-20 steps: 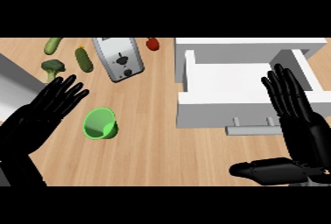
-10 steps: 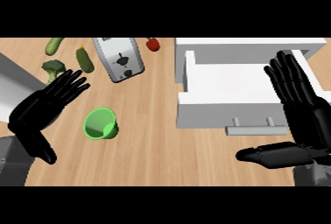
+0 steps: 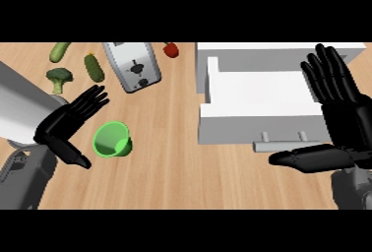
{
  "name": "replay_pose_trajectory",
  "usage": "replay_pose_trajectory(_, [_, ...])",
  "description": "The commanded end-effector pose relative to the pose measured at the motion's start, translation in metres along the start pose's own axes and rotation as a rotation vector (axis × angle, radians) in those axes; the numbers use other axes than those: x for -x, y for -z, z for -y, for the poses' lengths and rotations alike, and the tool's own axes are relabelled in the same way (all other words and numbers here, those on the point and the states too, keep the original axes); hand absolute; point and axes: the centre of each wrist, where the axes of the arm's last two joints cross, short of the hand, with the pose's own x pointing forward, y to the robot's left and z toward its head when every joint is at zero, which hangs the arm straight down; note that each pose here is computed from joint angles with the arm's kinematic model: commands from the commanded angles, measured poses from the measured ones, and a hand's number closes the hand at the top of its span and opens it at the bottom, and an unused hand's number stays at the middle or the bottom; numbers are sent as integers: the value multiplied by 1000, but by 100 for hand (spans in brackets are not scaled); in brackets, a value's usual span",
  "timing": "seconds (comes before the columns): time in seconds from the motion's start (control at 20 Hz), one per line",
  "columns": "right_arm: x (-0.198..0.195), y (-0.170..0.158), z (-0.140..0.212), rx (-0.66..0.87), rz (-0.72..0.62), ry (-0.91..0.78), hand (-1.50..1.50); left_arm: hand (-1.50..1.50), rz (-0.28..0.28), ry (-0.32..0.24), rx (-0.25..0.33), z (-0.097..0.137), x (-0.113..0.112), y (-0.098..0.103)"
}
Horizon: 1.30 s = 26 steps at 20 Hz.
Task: Pick up the cup, place it into the drawer and close the drawer
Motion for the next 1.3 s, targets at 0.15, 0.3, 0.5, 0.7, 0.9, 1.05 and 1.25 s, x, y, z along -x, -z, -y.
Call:
replay_pose_trajectory(0.15, [1, 5, -4, -15, 13, 15, -150, -150, -5, -23, 19, -12, 34, -16])
replay_pose_trajectory(0.3, [-1, 7, -4, -27, 18, 21, -150, -150, -22, 7, -8, 5, 61, -21])
replay_pose_trajectory(0.5, [-8, 12, 7, -18, 15, 10, -150, -150, -27, 45, -32, 7, 70, -23])
replay_pose_trajectory(0.7, [-5, 16, 3, -8, 20, 12, -150, -150, 3, 27, -39, 14, 81, -27])
replay_pose_trajectory(0.9, [-5, 8, 2, -29, 28, -17, -150, -150, 7, 28, -52, 7, 81, -36])
replay_pose_trajectory(1.05, [0, 3, 8, -26, 13, 1, -150, -150, 19, 12, -55, 15, 87, -32])
replay_pose_trajectory(1.25, [-3, 11, -2, -38, 25, -4, -150, -150, 34, 30, -38, 17, 85, -21])
